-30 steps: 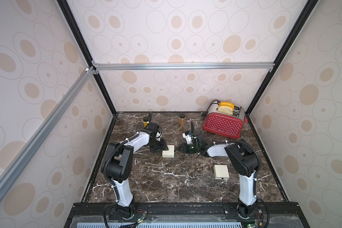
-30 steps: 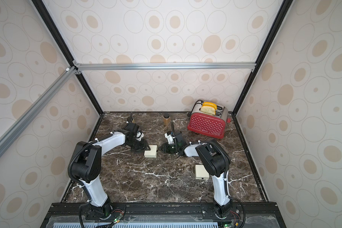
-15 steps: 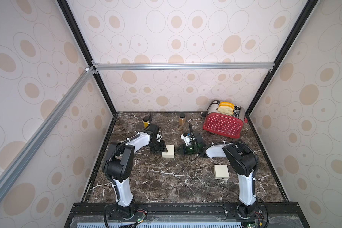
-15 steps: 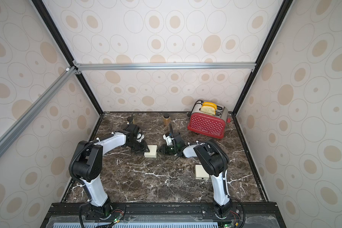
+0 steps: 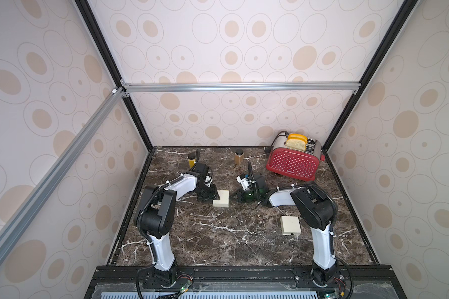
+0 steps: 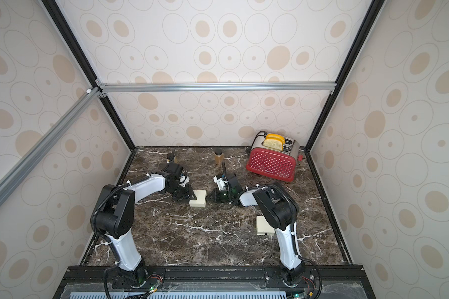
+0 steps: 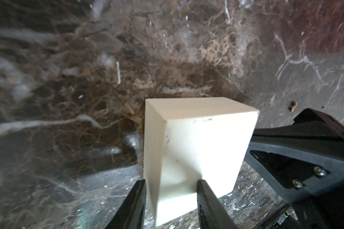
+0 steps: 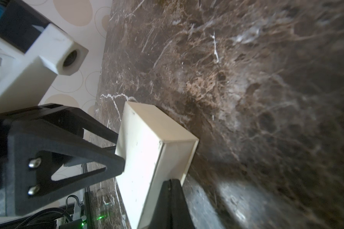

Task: Place the earrings into the drawer-style jewelry box
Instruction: Open the drawer in the jewelry box.

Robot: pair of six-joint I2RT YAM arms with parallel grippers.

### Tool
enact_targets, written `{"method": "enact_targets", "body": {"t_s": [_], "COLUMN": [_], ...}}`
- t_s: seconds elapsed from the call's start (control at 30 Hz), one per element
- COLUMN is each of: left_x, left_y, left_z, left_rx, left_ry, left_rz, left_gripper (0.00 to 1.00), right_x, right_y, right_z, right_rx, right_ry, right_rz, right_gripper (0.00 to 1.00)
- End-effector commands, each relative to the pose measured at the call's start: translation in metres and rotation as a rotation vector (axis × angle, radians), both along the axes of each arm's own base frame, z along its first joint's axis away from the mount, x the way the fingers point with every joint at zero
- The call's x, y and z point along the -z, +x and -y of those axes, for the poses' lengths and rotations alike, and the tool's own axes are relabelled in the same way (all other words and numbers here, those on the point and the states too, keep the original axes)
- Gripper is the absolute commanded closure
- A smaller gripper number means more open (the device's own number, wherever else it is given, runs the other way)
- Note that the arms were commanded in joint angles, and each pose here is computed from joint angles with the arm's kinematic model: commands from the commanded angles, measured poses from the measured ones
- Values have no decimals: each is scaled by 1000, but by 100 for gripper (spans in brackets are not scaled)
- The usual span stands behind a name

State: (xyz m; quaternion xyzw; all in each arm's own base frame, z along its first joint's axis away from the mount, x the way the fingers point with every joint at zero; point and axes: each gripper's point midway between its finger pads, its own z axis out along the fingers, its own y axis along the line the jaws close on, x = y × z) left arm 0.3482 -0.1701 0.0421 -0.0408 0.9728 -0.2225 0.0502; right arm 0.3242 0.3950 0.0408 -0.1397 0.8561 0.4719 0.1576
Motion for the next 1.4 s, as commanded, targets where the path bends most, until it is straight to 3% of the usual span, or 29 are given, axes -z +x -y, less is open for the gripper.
{"method": "enact_targets", "body": {"t_s": [0.0,0.77,1.37], "left_x": [21,44,44], "left_y": [-12,-21,-20], "left_z": [-18,-31,-30], "left_rx": [-6,-22,-11], "left_ry": [77,122,113], "left_rz": [-61,-122,-123], "left_gripper": [58,64,63], "right_x": [1,11,4], "right_y": [-1,-12,-1], "right_z": [-2,58,68], "right_rx": [8,106,64], "right_ry": [1,-223,-333], "right_rz": [4,31,84], "right_gripper": [100,100,100]}}
